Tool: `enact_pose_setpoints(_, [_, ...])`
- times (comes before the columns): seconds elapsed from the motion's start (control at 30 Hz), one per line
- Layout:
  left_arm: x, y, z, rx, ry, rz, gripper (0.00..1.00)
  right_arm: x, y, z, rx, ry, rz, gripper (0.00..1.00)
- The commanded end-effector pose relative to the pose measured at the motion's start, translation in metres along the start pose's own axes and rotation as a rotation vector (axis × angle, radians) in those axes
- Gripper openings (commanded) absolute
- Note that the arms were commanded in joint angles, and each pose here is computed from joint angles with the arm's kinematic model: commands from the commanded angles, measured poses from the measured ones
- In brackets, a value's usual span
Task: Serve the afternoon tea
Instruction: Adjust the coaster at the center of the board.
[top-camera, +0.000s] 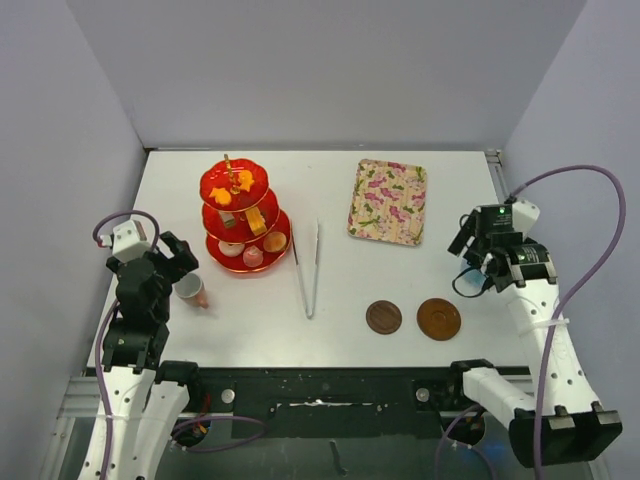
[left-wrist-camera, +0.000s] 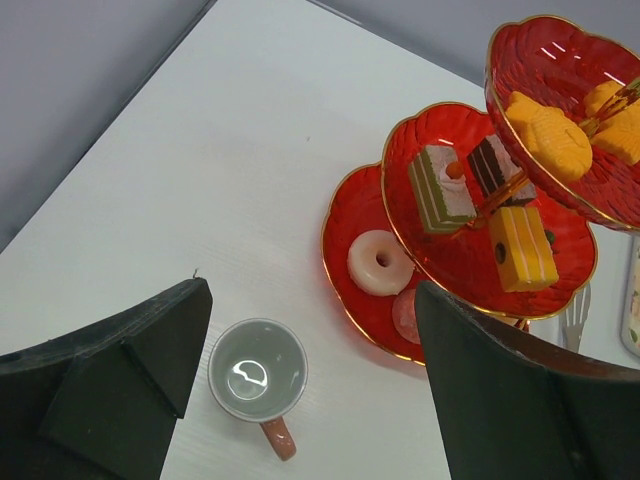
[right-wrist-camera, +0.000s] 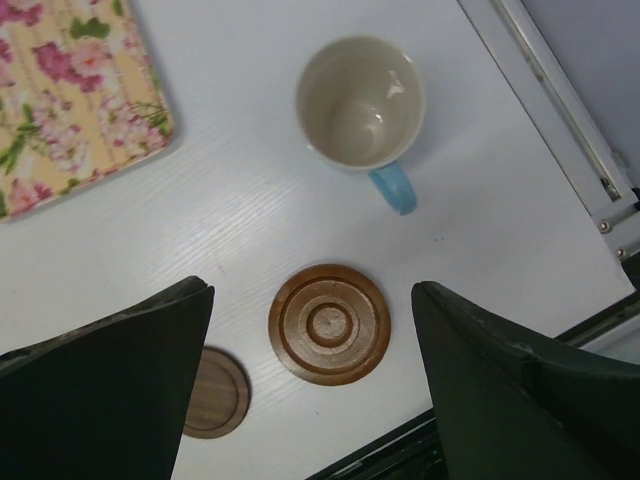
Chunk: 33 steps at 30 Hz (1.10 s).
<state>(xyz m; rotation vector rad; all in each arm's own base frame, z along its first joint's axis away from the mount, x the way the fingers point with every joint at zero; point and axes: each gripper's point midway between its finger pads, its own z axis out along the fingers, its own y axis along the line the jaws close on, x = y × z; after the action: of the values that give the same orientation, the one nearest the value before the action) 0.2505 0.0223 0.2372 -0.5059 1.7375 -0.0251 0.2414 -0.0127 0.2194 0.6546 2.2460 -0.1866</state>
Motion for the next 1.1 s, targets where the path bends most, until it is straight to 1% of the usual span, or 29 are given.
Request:
enact_pose_setpoints(0.0, [-0.012,-0.005,-0.001,0.013,-0.036,-0.016,0.82,-0.006,-0.018,0.014,-0.054,0.050,0.029,0.82])
enact_pose_setpoints(0.07, [-0.011,-0.006,-0.001,0.018,-0.034,-0.015,0.81,-0.002,-0.004,0.012,-0.195,0.075,0.025,0.81])
enact_pose_setpoints(0.13, [-0.011,-0.007,-0.001,0.024,-0.036,-0.016,0.82,0.012,0.017,0.008,-0.337,0.114,0.020,0.82])
enact_pose_setpoints(0.2, [-0.013,-0.008,-0.002,0.031,-0.042,-0.018,0.82,0.038,0.031,0.006,-0.428,0.215,0.036,0.80])
enact_pose_setpoints(0.27, [-0.015,-0.013,-0.004,0.059,-0.047,-0.016,0.82,0.065,0.034,0.012,-0.435,0.296,0.075,0.80])
enact_pose_setpoints(0.3, [-0.015,-0.018,-0.005,0.090,-0.045,-0.010,0.81,0.077,0.036,0.016,-0.441,0.315,0.079,0.80])
enact_pose_setpoints(0.37, [-0.012,-0.039,-0.010,0.205,-0.014,0.022,0.81,0.098,0.033,0.024,-0.409,0.363,0.111,0.80])
enact_pose_setpoints(0.4, [-0.011,-0.049,-0.013,0.252,0.001,0.024,0.81,0.106,0.036,0.025,-0.420,0.387,0.122,0.81])
enact_pose_setpoints(0.47, [-0.007,-0.061,-0.020,0.315,0.031,-0.013,0.81,0.123,0.047,0.029,-0.452,0.424,0.115,0.83])
enact_pose_setpoints(0.57, [0.000,-0.080,-0.034,0.447,0.052,-0.030,0.81,0.147,0.044,0.042,-0.332,0.479,0.069,0.83])
enact_pose_setpoints(0.67, [0.000,-0.089,-0.047,0.529,0.073,0.025,0.81,0.165,0.035,0.058,-0.215,0.507,0.044,0.83])
enact_pose_setpoints(0.8, [0.000,-0.093,-0.055,0.571,0.061,0.028,0.81,0.172,0.045,0.065,-0.220,0.492,0.025,0.83])
enact_pose_setpoints(0.9, [-0.003,-0.090,-0.057,0.565,0.031,0.015,0.81,0.186,0.049,0.073,-0.206,0.533,-0.011,0.83])
enact_pose_setpoints(1.07, [-0.007,-0.080,-0.056,0.510,0.002,0.010,0.81,0.212,0.087,0.074,-0.313,0.571,-0.088,0.82])
